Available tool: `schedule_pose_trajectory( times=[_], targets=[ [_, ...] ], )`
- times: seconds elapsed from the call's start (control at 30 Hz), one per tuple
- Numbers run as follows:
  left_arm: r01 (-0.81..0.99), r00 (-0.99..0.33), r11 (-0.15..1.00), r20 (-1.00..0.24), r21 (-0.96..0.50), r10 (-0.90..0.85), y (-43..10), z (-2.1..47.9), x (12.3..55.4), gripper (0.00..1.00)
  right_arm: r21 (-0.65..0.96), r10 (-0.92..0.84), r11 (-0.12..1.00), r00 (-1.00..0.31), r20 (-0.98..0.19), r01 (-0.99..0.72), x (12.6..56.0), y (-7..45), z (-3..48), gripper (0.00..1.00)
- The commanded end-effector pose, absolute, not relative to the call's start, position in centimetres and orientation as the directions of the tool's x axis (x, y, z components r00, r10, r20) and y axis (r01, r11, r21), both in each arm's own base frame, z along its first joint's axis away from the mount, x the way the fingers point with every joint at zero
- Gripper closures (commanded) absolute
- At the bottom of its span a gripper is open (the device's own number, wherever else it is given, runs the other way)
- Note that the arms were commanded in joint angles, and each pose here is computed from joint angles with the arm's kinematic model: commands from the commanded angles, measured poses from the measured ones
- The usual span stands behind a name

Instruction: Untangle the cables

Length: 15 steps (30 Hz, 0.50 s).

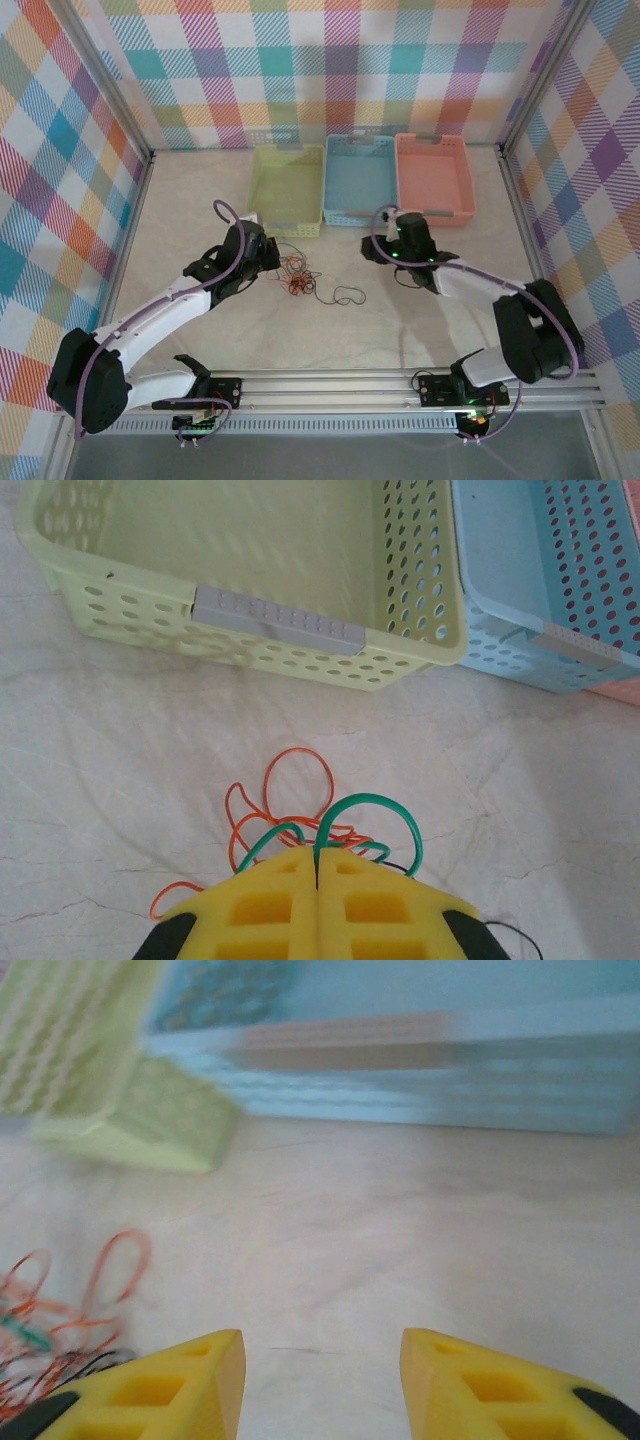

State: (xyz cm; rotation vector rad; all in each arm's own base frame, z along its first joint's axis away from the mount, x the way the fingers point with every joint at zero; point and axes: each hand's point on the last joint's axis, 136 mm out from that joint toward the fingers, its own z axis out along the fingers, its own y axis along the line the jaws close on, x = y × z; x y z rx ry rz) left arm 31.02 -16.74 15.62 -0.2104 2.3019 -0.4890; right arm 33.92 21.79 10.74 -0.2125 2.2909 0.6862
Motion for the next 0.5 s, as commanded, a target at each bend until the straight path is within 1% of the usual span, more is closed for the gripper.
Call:
schedule_pose_trajectory(
  times=[0.0,0.1,0.27,0.47],
  targets=[
    [0.012,-0.688,0.912,-0.666,-0.41,-0.29,-16.7,16.1,31.5,1.0,0.371,-0.184,0.724,-0.682,-0.707,-0.581,31.7,27.2,11.3,0.54],
    [0.004,-0.683,0.915,-0.67,-0.403,-0.291,-16.5,16.1,31.6,1.0,0.34,-0.306,0.655,-0.648,-0.697,-0.675,30.1,29.9,10.5,0.53],
    [-0.031,-0.675,0.924,-0.674,-0.382,-0.301,-15.8,16.0,31.6,1.0,0.344,-0.386,0.6,-0.638,-0.667,-0.722,28.9,31.4,9.2,0.56],
    [-0.084,-0.67,0.93,-0.671,-0.357,-0.318,-15.0,15.6,31.8,1.0,0.231,-0.558,0.555,-0.564,-0.609,-0.799,26.9,32.8,7.3,0.56]
  ],
)
